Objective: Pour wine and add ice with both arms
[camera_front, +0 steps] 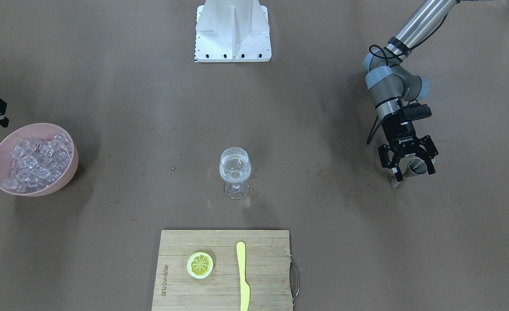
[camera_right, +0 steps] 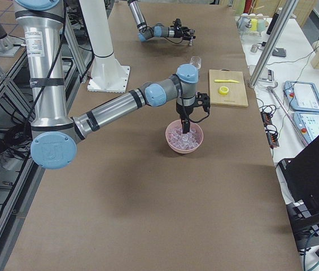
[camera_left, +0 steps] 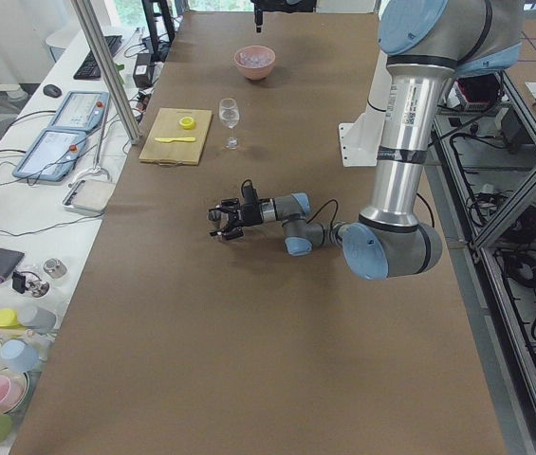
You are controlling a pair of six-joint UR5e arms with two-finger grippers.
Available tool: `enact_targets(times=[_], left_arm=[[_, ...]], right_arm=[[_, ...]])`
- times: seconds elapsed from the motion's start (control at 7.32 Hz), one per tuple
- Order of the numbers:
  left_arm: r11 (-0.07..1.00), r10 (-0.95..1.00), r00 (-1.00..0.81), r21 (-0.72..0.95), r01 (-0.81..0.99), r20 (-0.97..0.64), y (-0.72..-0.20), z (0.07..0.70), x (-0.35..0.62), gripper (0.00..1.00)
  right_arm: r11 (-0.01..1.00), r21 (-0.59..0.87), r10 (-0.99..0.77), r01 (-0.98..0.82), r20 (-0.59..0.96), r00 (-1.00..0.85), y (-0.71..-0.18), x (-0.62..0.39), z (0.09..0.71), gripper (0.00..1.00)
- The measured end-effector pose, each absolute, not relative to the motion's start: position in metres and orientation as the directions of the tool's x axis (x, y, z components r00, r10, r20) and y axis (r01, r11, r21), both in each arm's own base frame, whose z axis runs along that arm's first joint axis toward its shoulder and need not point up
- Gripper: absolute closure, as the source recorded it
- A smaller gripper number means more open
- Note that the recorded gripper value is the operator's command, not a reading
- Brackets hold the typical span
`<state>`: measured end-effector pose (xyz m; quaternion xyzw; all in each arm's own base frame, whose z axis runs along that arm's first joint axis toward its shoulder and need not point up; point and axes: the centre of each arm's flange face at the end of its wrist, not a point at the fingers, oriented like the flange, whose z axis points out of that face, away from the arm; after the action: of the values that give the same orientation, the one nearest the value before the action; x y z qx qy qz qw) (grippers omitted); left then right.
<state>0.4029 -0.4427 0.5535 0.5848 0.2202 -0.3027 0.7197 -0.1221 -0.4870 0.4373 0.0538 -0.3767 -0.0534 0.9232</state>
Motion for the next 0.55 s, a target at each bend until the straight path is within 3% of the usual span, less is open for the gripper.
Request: enact_targets(times=[0.55], left_arm=[[0.148, -0.162, 0.709, 0.693, 0.705, -0.686, -0.429, 0.547, 0.376, 0.02]], right_arm=[[0.989, 0.136, -0.136, 0.058, 0.688, 0.713, -0.486, -0.122, 0.440, 0.00]])
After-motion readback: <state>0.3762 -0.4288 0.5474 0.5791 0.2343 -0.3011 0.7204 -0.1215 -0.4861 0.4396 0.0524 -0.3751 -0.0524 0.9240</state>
